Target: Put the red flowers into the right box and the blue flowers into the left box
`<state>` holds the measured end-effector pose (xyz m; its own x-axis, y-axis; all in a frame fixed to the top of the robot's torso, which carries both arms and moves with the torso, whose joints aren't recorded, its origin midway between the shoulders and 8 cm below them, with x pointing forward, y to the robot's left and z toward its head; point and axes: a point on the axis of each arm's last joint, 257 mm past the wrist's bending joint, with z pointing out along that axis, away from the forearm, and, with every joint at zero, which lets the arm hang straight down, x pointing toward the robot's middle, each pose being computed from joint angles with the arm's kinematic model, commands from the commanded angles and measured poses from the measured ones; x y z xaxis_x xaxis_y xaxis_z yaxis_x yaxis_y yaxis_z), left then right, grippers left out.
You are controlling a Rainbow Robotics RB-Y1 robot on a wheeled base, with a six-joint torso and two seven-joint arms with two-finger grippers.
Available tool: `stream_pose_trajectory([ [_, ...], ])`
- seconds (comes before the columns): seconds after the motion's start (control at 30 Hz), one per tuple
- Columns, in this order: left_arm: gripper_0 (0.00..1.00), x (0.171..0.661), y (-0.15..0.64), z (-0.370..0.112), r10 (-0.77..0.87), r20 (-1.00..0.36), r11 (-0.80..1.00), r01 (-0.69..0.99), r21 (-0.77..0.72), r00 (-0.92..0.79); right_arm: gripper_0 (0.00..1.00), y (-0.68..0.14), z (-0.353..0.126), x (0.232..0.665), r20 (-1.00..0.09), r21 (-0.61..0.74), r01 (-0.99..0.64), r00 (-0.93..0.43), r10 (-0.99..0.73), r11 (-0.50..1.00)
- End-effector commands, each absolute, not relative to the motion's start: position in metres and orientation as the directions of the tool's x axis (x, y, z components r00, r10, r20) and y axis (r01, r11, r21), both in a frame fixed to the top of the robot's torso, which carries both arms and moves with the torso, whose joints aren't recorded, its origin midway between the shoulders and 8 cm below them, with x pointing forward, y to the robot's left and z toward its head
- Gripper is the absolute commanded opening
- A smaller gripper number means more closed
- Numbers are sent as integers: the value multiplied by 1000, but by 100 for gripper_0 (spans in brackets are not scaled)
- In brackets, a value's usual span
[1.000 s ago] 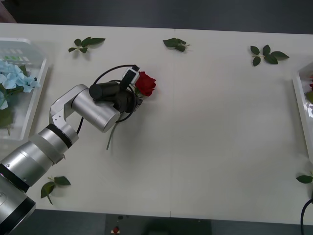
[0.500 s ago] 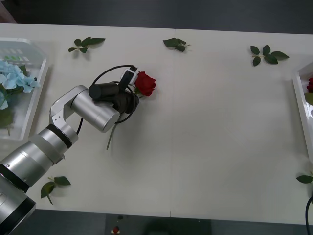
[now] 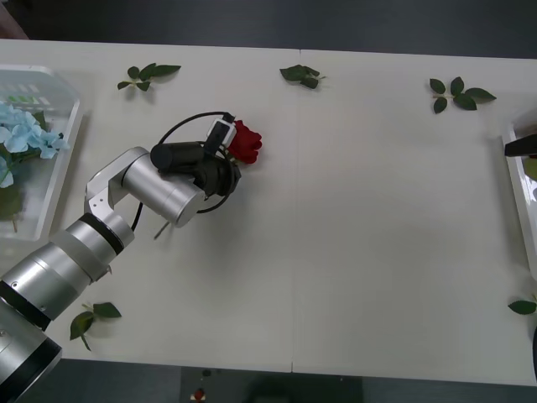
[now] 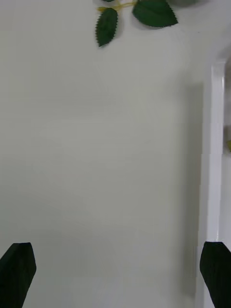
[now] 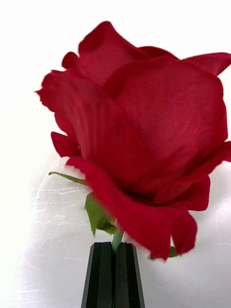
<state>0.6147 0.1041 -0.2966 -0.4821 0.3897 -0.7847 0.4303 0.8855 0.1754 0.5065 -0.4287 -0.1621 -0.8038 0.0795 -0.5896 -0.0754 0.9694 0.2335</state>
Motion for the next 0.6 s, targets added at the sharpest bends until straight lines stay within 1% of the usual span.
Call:
stream_pose_trajectory([
  [0.03,0,617,64,-267,312,-830,890,449,84,-462,100,-422,-119,499,-645,165,-193,-763,-42,967],
  [0.07,0,617,61,-264,297,-834,891,449,67,-465,100,-418,-116,496,-647,172,-211,-761,-51,962],
  [0.17,0,611,43,-248,194,-850,896,441,-50,-489,100,-401,-108,487,-653,203,-274,-753,-79,940],
  [0.33,0,601,6,-203,6,-863,875,421,-241,-505,100,-374,-100,474,-669,249,-380,-732,-125,891],
  [0.5,0,591,-38,-154,-133,-850,816,430,-386,-510,100,-357,-91,465,-709,213,-505,-669,-223,837],
  [0.6,0,582,-70,-122,-202,-831,765,446,-464,-518,100,-344,-83,461,-743,209,-575,-619,-254,791],
])
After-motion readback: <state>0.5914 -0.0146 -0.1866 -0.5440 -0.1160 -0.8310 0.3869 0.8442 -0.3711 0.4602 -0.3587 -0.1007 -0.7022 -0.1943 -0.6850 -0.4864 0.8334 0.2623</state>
